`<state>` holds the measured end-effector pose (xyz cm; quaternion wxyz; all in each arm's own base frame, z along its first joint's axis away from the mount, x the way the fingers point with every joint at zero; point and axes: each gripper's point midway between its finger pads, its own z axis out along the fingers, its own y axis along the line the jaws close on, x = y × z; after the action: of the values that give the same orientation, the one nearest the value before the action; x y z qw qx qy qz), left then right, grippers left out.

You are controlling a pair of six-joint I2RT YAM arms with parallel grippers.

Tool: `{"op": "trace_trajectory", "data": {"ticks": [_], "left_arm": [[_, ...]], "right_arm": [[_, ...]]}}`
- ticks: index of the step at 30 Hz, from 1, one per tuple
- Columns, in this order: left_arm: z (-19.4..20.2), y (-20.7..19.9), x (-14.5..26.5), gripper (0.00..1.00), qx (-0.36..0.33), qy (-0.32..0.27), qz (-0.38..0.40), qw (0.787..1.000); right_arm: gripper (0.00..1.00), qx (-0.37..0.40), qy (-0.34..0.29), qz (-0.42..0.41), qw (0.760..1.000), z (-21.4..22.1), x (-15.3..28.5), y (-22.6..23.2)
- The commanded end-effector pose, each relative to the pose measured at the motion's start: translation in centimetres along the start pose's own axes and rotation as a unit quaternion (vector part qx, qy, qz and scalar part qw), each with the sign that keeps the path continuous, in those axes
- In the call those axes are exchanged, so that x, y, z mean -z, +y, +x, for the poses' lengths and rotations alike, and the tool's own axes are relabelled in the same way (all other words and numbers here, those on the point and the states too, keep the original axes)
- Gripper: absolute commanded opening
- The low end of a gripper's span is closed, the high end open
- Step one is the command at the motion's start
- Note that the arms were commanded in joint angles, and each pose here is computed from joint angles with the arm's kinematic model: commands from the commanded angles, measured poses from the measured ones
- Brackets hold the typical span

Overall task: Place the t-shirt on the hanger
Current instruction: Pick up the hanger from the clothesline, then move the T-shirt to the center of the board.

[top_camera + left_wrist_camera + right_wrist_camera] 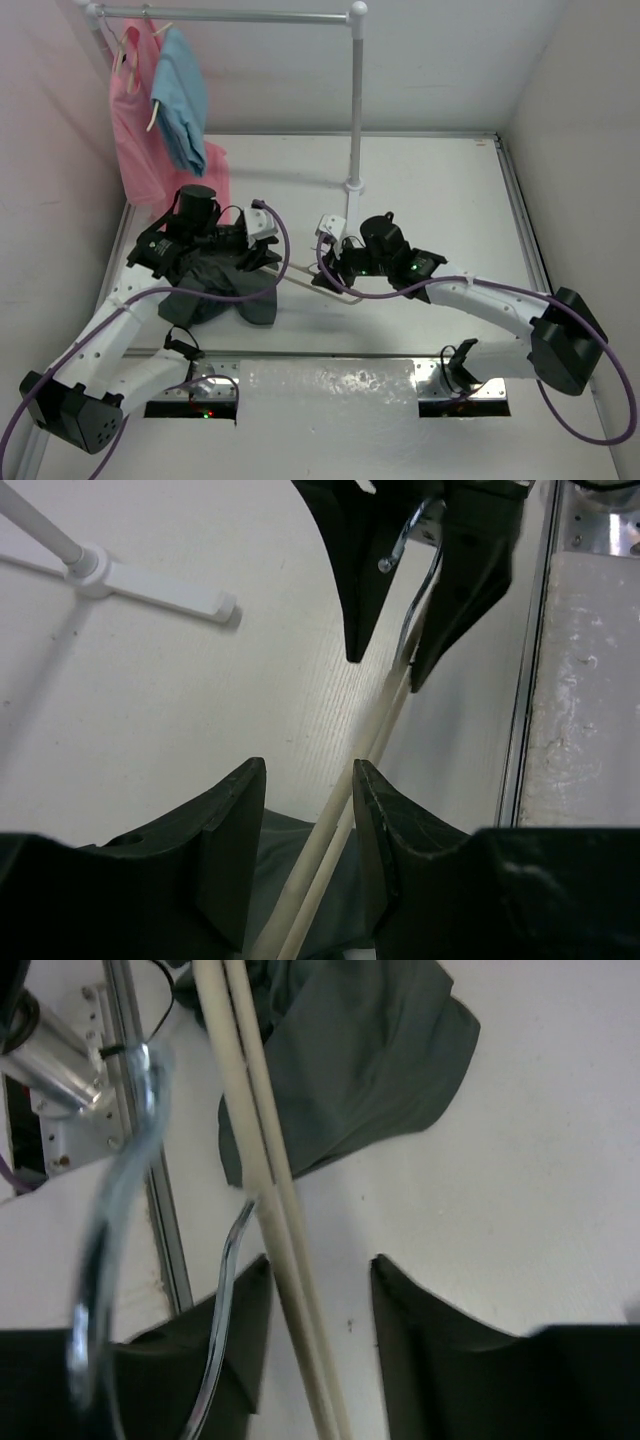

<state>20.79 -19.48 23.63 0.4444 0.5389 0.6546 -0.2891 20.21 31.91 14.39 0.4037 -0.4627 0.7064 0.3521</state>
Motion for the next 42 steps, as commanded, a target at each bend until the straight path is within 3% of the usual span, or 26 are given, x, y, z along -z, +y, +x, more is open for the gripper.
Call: {"op": "trace_trajectory", "data": {"ticks": [1, 3, 4, 8, 10, 11, 12, 15, 21, 23, 24, 25, 29, 31, 34, 39, 41, 42], "left_arm": [[-3.7, 0.2, 0.7, 0.00, -0.009, -0.056, 0.006, 0.998], [-4.0, 0.0, 0.7, 0.00, -0.002, -0.061, 0.011, 0.998], [-3.9, 0.0, 0.8, 0.00, -0.001, -0.061, 0.012, 0.998], [-2.8, 1.8, 0.9, 0.03, 0.018, -0.038, -0.045, 0.998], [-2.7, 3.0, 1.1, 0.42, 0.033, -0.035, -0.084, 0.995], [-2.2, 3.6, 1.2, 0.79, 0.040, -0.026, -0.105, 0.993], [-2.1, 3.8, 1.3, 0.99, 0.049, -0.025, -0.115, 0.992], [-1.6, 5.5, 2.0, 1.00, 0.064, -0.017, -0.172, 0.983], [-2.5, 8.5, 6.2, 1.00, 0.023, -0.021, -0.309, 0.950], [-0.4, 7.7, 5.8, 0.96, 0.019, 0.024, -0.287, 0.957], [0.9, 7.4, 5.5, 0.87, -0.006, 0.058, -0.269, 0.961], [4.2, 6.4, 4.8, 0.68, 0.013, 0.120, -0.234, 0.965], [16.3, 2.8, 4.8, 0.53, 0.016, 0.325, -0.122, 0.938], [20.7, 2.0, 5.7, 0.56, -0.006, 0.402, -0.099, 0.910], [22.2, 3.6, 5.6, 0.65, -0.049, 0.420, -0.113, 0.899], [25.0, 3.5, 5.2, 0.66, -0.094, 0.460, -0.065, 0.881], [26.2, 3.0, 4.8, 0.49, -0.090, 0.467, -0.049, 0.878], [26.3, 3.2, 4.2, 0.18, -0.089, 0.461, -0.048, 0.882]], "right_arm": [[0.38, 0.002, -0.050, -0.010, 0.999, -3.8, -0.6, -0.1], [0.07, -0.006, -0.049, -0.006, 0.999, -3.7, -0.6, -0.3], [0.00, -0.011, -0.051, 0.012, 0.999, -4.0, -0.3, -0.8], [0.00, -0.006, -0.046, 0.053, 0.998, -4.3, 1.6, -1.6], [0.00, -0.003, -0.029, 0.070, 0.997, -3.9, 2.7, -1.9], [0.00, 0.004, -0.019, 0.080, 0.997, -3.5, 3.1, -2.4], [0.00, -0.001, 0.007, 0.085, 0.996, -2.4, 3.6, -2.5], [0.00, -0.011, 0.058, 0.117, 0.991, -0.4, 5.3, -3.7], [0.00, -0.067, 0.100, 0.183, 0.976, 3.6, 9.2, -6.1], [0.00, -0.070, 0.118, 0.207, 0.969, 4.6, 10.5, -6.7], [0.00, -0.070, 0.123, 0.224, 0.964, 4.8, 11.1, -7.2], [0.00, -0.069, 0.125, 0.228, 0.963, 4.8, 11.4, -7.3], [0.00, -0.078, 0.144, 0.257, 0.953, 5.7, 12.7, -8.2], [0.00, -0.063, 0.150, 0.258, 0.952, 5.6, 13.2, -8.3], [0.00, -0.054, 0.136, 0.255, 0.956, 4.7, 13.3, -8.2], [0.00, -0.039, 0.133, 0.250, 0.958, 3.6, 13.6, -8.1], [0.00, -0.033, 0.129, 0.257, 0.957, 3.2, 14.0, -8.3], [0.00, -0.030, 0.124, 0.260, 0.957, 2.8, 14.1, -8.4]]}}
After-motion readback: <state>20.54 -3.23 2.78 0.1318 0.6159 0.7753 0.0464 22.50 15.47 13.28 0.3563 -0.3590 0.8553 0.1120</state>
